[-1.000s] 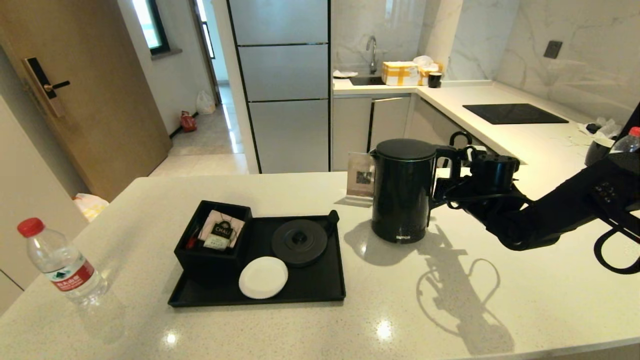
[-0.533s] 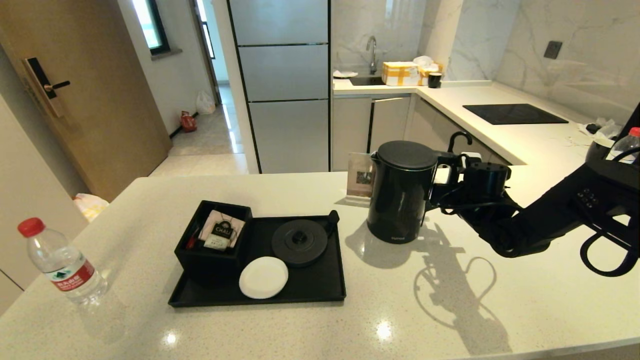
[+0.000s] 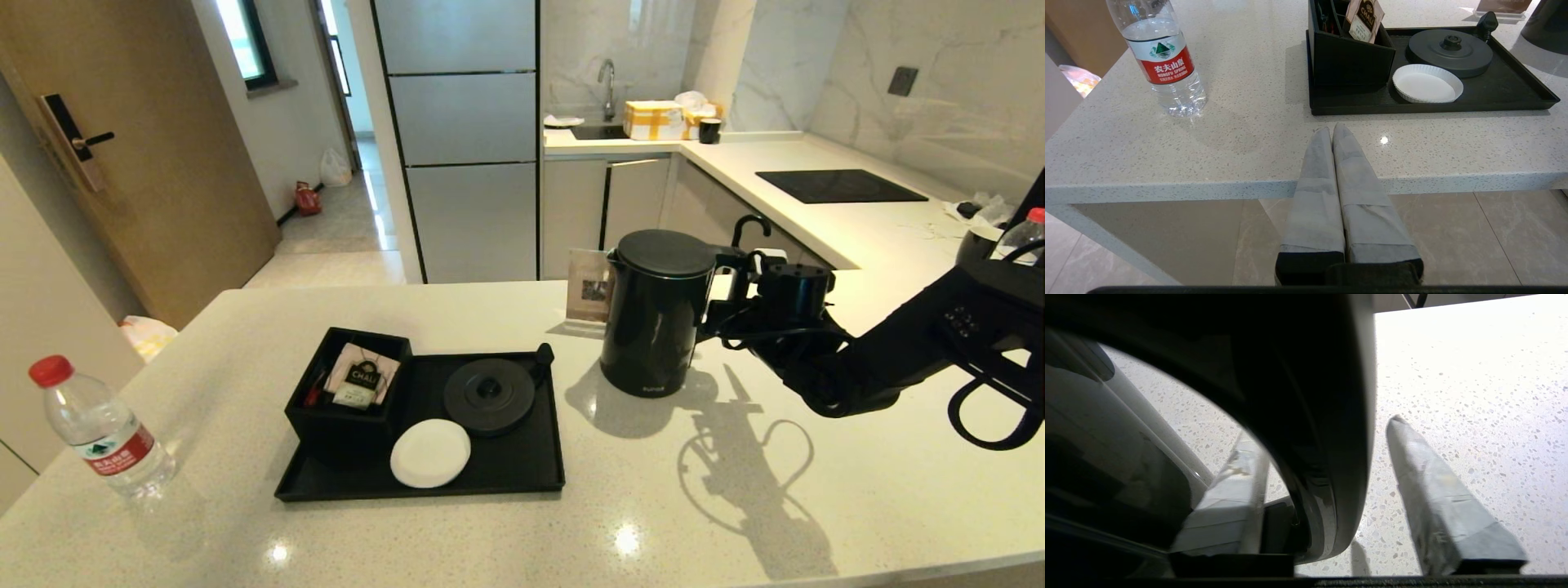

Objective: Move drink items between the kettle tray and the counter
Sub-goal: Place it on the right, then return the kettle to its original position

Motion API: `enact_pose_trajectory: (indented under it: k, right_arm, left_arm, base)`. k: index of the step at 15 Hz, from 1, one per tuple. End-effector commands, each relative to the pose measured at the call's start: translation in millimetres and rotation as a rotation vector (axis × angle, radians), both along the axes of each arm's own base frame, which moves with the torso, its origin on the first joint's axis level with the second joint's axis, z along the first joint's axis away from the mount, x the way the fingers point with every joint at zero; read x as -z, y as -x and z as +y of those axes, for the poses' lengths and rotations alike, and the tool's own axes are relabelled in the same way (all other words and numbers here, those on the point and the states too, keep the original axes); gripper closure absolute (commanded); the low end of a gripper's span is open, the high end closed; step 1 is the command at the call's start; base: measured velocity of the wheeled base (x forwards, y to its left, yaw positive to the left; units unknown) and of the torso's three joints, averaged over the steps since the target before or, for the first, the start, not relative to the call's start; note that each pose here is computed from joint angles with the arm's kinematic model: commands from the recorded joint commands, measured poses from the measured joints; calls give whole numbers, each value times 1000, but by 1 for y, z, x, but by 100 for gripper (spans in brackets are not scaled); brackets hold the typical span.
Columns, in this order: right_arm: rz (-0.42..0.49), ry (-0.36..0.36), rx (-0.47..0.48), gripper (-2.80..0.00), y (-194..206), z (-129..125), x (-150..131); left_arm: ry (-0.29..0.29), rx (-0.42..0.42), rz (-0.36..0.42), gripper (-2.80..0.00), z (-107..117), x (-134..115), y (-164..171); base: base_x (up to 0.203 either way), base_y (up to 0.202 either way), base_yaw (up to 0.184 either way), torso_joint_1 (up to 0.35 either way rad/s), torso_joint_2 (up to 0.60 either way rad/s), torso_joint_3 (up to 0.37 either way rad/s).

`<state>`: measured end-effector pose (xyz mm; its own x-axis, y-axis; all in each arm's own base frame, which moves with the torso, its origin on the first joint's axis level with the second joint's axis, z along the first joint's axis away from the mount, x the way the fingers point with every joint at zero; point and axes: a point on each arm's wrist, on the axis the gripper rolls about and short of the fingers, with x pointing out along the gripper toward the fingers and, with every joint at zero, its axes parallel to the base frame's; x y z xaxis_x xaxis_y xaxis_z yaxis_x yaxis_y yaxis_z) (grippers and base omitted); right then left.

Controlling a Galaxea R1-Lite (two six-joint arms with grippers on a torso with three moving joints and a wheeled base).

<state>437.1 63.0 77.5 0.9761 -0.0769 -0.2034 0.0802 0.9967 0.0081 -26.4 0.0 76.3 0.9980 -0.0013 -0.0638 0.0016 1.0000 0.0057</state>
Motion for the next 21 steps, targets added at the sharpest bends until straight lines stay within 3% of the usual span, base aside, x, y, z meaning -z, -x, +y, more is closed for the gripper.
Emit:
enact_pose_trajectory:
  k: [1, 10, 17, 21]
  right_arm:
    - [-10, -3, 6, -280, 0, -2, -2]
    - [-26, -21, 41, -280, 24, -26, -28]
    - [-5, -70, -51, -280, 64, -24, -45]
    - [-41, -97, -109, -280, 102, -19, -75]
  left_arm:
    - [0, -1, 1, 0, 0, 0, 0]
    - [0, 0, 0, 0, 0, 0, 0]
    - [0, 0, 1, 0, 0, 0, 0]
    - [0, -1, 1, 0, 0, 0, 0]
  base:
    - [0, 0, 0, 0, 0, 0]
    - [0, 0, 0, 0, 0, 0]
    - [0, 0, 0, 0, 0, 0]
    - [0, 0, 0, 0, 0, 0]
